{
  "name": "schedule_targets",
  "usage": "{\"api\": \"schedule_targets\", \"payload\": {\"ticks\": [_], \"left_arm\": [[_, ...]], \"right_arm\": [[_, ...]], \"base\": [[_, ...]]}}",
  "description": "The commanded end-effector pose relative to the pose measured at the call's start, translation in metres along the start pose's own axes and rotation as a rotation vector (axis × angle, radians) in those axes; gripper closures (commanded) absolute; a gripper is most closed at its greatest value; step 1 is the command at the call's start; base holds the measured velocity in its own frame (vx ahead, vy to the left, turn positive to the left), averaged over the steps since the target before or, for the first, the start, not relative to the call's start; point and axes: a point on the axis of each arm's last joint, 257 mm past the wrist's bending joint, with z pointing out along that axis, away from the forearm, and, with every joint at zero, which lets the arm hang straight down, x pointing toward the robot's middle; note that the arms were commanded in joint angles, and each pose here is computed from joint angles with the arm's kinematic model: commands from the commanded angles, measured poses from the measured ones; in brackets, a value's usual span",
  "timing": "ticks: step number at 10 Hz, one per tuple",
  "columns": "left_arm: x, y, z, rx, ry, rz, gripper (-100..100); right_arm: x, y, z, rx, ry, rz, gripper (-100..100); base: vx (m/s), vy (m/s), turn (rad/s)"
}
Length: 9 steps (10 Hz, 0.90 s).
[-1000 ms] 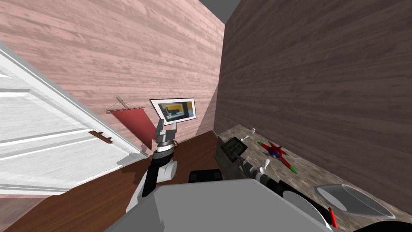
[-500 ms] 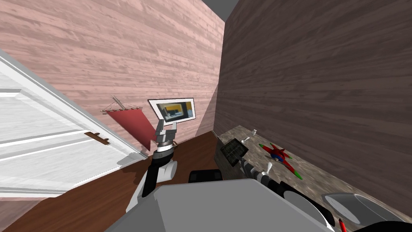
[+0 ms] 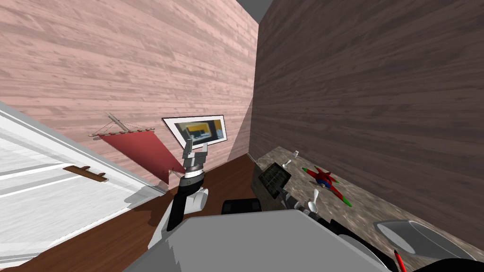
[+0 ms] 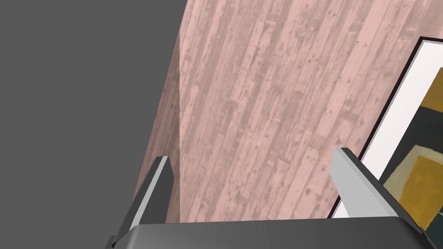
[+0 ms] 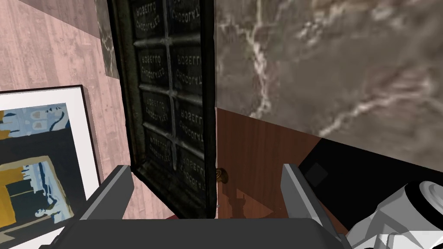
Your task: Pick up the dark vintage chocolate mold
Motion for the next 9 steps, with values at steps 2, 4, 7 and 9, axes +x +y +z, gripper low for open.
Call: {"api": "schedule_targets", "payload": {"ticks": [2, 4, 7, 9], "left_arm": [[0.0, 0.0, 0.0, 0.0, 0.0, 0.0, 0], [0.0, 0.0, 0.0, 0.0, 0.0, 0.0, 0], [0.0, 0.0, 0.0, 0.0, 0.0, 0.0, 0], [0.0, 0.0, 0.0001, 0.0, 0.0, 0.0, 0]], "right_arm": [[-0.0069, 0.0026, -0.0011, 0.002, -0.009, -0.008, -100], [-0.0069, 0.0026, -0.0011, 0.002, -0.009, -0.008, -100], [-0.0069, 0.0026, -0.0011, 0.002, -0.009, -0.008, -100], [-0.0069, 0.0026, -0.0011, 0.002, -0.009, -0.008, -100]], "base": [[0.012, 0.013, -0.041], [0.0, 0.0, 0.001], [-0.001, -0.001, 0.004], [-0.003, -0.004, 0.011]]}}
